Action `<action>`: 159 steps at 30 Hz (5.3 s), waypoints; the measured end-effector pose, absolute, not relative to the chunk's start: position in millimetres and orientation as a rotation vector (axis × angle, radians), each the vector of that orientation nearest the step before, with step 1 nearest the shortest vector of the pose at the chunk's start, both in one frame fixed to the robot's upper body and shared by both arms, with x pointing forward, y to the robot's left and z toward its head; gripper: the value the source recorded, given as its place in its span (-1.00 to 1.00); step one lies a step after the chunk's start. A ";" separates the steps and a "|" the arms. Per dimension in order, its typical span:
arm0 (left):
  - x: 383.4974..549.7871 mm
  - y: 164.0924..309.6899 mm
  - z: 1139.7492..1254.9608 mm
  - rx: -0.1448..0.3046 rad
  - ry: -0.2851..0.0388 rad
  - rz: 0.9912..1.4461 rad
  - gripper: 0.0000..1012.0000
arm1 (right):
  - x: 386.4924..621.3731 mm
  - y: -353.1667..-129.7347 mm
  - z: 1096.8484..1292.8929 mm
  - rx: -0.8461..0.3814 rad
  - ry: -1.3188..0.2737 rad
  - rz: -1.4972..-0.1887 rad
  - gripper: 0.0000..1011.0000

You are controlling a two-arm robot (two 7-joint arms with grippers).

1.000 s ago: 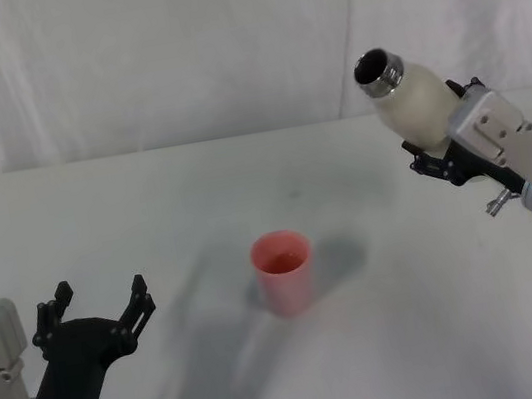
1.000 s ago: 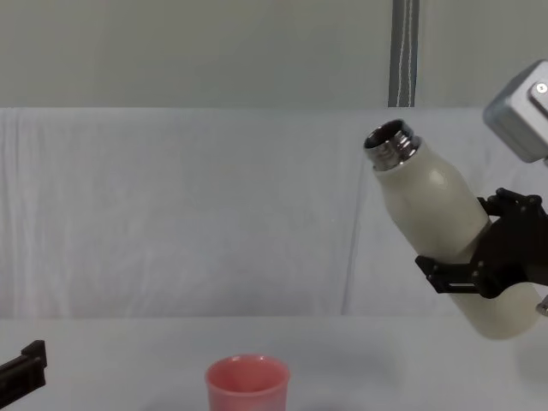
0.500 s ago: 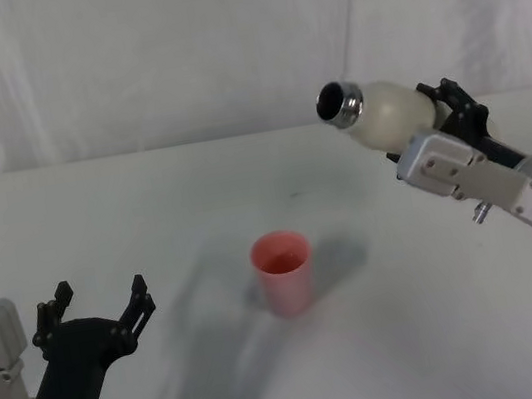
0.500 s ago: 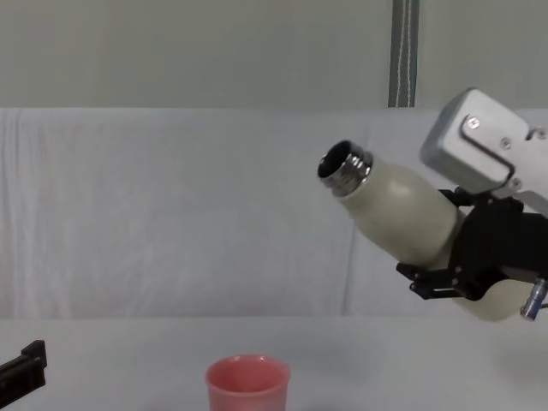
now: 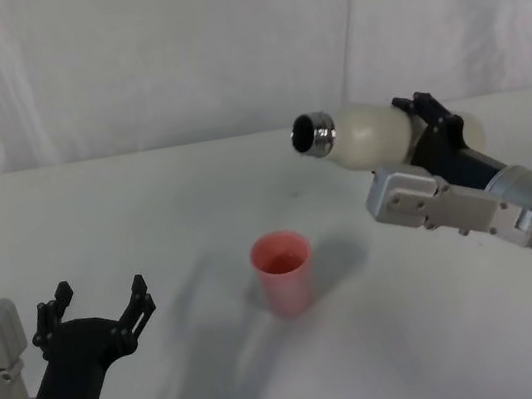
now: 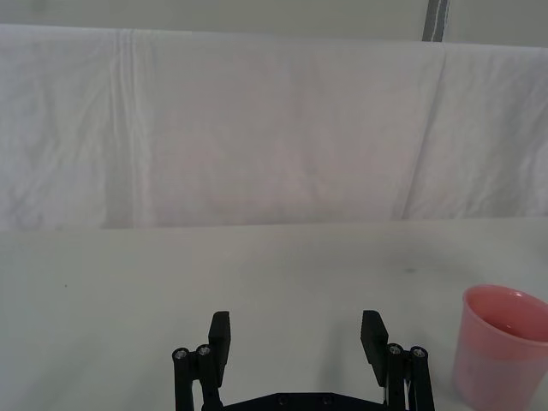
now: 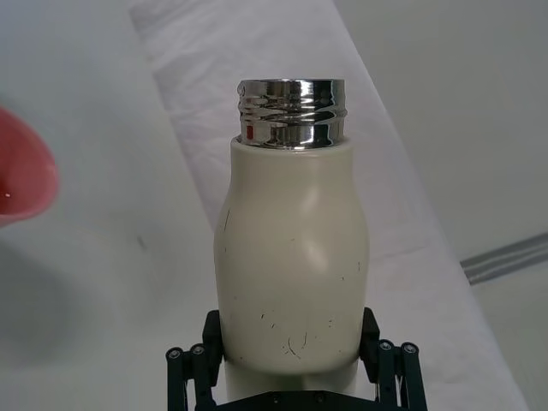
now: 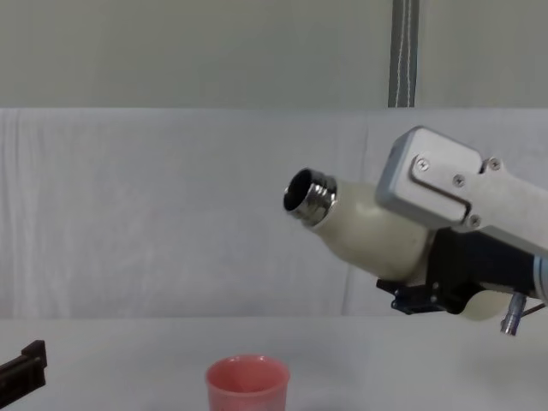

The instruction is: Grasp the thermos with one hand and pour water into the cup lid.

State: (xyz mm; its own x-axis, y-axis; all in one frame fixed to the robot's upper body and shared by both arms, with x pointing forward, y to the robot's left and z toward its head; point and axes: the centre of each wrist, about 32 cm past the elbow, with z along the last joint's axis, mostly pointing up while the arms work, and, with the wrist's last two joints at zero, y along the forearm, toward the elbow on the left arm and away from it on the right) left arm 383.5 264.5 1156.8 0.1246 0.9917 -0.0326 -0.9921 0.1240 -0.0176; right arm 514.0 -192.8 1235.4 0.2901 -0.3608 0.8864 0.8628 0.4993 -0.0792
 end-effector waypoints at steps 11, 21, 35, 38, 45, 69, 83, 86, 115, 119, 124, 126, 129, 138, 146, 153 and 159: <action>383.5 264.5 1156.8 -0.038 0.014 1.446 0.98 | 509.2 -179.5 1230.4 -0.683 -1.018 -0.817 0.88; 383.5 264.5 1156.8 -0.038 0.014 1.446 0.98 | 508.1 -173.2 1224.8 -0.751 -1.080 -0.770 0.88; 383.5 264.5 1156.8 -0.038 0.014 1.446 0.98 | 510.3 -170.2 1212.8 -0.815 -1.104 -0.733 0.88; 383.5 264.5 1156.8 -0.038 0.014 1.446 0.98 | 511.3 -170.4 1211.3 -0.818 -1.103 -0.729 0.88; 383.5 264.5 1156.8 -0.038 0.014 1.446 0.98 | 514.1 -170.6 1208.6 -0.832 -1.118 -0.718 0.88; 383.5 264.5 1156.8 -0.038 0.014 1.446 0.98 | 518.7 -167.7 1203.6 -0.860 -1.174 -0.744 0.88; 383.5 264.5 1156.8 -0.038 0.014 1.446 0.98 | 520.5 -166.6 1201.8 -0.873 -1.208 -0.729 0.88; 383.5 264.5 1156.8 -0.038 0.014 1.446 0.98 | 520.9 -166.9 1201.6 -0.878 -1.216 -0.726 0.88; 383.5 264.5 1156.8 -0.038 0.014 1.446 0.98 | 523.0 -168.1 1203.4 -0.913 -1.275 -0.712 0.88; 383.5 264.5 1156.8 -0.038 0.014 1.446 0.98 | 523.2 -168.2 1204.2 -0.913 -1.284 -0.713 0.88; 383.5 264.5 1156.8 -0.038 0.014 1.446 0.98 | 523.0 -168.0 1205.9 -0.913 -1.293 -0.713 0.88; 383.5 264.5 1156.8 -0.038 0.014 1.446 0.98 | 523.0 -168.0 1206.2 -0.913 -1.295 -0.713 0.88; 383.5 264.5 1156.8 -0.038 0.014 1.446 0.98 | 523.0 -168.0 1207.1 -0.913 -1.301 -0.713 0.88; 383.5 264.5 1156.8 -0.038 0.014 1.446 0.98 | 522.7 -167.4 1209.0 -0.911 -1.309 -0.712 0.88; 383.5 264.5 1156.8 -0.038 0.014 1.446 0.98 | 522.4 -167.4 1209.7 -0.910 -1.309 -0.710 0.88; 383.5 264.5 1156.8 -0.038 0.014 1.446 0.98 | 522.1 -167.2 1210.2 -0.911 -1.308 -0.709 0.88; 383.5 264.5 1156.8 -0.038 0.014 1.446 0.98 | 522.1 -167.2 1210.4 -0.911 -1.307 -0.709 0.88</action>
